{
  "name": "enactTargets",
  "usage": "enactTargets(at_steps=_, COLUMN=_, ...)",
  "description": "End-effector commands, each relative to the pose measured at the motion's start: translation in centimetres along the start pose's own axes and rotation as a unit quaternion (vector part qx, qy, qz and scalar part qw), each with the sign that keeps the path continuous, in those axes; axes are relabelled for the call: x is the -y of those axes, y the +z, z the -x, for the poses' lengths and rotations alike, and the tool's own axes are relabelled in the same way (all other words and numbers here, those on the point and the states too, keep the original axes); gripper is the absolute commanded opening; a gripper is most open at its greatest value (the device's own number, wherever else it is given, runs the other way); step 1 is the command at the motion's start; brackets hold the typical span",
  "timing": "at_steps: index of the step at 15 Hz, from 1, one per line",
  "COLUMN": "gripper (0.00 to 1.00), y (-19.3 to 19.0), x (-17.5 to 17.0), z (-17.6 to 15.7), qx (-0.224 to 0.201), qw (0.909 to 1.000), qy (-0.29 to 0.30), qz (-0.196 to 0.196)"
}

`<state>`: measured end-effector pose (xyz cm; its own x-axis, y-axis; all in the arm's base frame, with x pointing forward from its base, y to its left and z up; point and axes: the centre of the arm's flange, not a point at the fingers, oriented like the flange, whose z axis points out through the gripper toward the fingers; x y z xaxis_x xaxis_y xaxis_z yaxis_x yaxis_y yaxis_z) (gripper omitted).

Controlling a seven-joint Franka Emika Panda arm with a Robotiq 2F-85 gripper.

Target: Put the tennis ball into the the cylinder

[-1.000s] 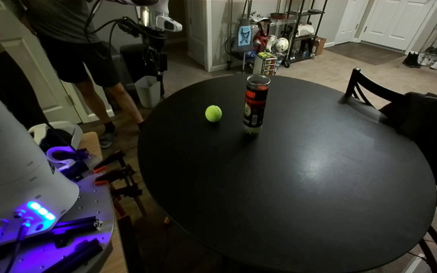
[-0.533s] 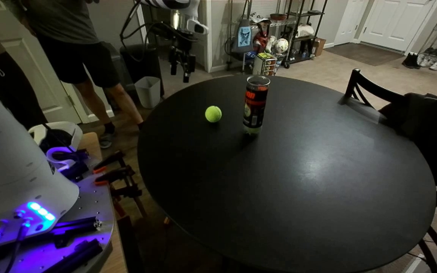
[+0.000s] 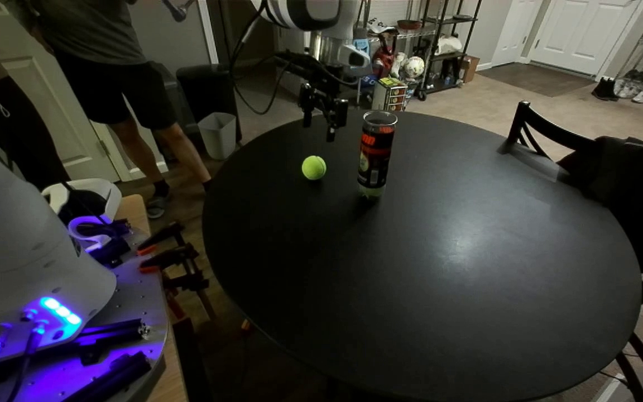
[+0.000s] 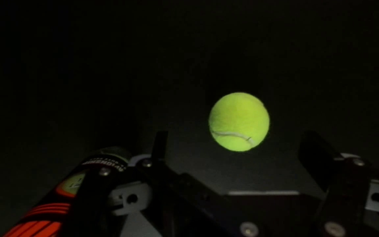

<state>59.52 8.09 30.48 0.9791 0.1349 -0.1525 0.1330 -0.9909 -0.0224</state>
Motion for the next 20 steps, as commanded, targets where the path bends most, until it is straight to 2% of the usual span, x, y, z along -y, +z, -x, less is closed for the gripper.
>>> enactTargets(at_steps=1, gripper=1.00, y=0.7, x=-3.2, z=-2.2, qx=0.000, qw=0.9997, qy=-0.021, qz=-0.011)
enactTargets(at_steps=4, gripper=1.00, y=1.0, x=-4.9, z=-3.2, qx=0.003, qw=0.9995, qy=-0.029, qz=-0.014)
enactTargets(at_steps=9, gripper=1.00, y=1.3, x=-5.7, z=-3.8, qx=0.005, qw=0.9996, qy=-0.027, qz=-0.010)
enactTargets(at_steps=15, gripper=1.00, y=1.6, x=-5.2, z=-4.0, qx=0.015, qw=0.9995, qy=-0.026, qz=-0.008)
enactTargets(at_steps=20, gripper=1.00, y=1.8, x=-4.2, z=-3.5, qx=0.041, qw=0.9987, qy=-0.027, qz=-0.006)
